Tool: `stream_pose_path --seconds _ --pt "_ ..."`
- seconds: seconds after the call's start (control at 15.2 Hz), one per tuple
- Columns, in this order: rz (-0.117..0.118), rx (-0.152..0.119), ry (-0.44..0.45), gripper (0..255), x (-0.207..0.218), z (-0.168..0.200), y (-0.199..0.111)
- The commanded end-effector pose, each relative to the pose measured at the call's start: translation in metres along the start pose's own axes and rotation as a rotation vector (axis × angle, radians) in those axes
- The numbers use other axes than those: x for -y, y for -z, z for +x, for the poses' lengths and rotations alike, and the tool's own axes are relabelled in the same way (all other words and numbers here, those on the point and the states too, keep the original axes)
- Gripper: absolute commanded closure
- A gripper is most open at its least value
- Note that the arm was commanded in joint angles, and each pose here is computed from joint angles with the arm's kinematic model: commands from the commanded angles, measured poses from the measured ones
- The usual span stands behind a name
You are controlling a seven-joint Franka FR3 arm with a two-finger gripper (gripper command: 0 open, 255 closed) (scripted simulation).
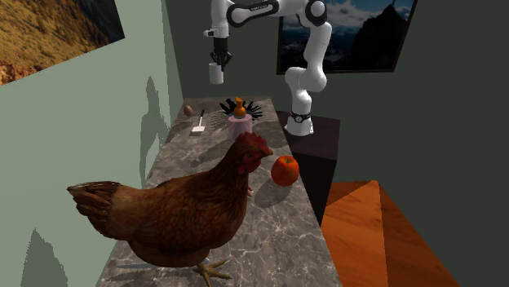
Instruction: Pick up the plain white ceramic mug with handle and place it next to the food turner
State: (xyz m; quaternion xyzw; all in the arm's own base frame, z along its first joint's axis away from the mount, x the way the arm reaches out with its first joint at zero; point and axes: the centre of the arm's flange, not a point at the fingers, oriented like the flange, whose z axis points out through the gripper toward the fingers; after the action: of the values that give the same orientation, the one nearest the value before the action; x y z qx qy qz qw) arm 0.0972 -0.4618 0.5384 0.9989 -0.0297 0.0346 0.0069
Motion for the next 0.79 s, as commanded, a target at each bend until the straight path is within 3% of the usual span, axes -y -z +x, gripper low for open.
stream_pose_path --seconds 0.0,0.2,0.73 --pt "-0.001 0.001 0.002 255 -0.018 -0.017 0.001" --pt "-0.001 0.001 0.002 255 -0.046 -0.051 0.003" --pt "-0.001 0.001 0.002 255 -0.045 -0.054 -0.039"
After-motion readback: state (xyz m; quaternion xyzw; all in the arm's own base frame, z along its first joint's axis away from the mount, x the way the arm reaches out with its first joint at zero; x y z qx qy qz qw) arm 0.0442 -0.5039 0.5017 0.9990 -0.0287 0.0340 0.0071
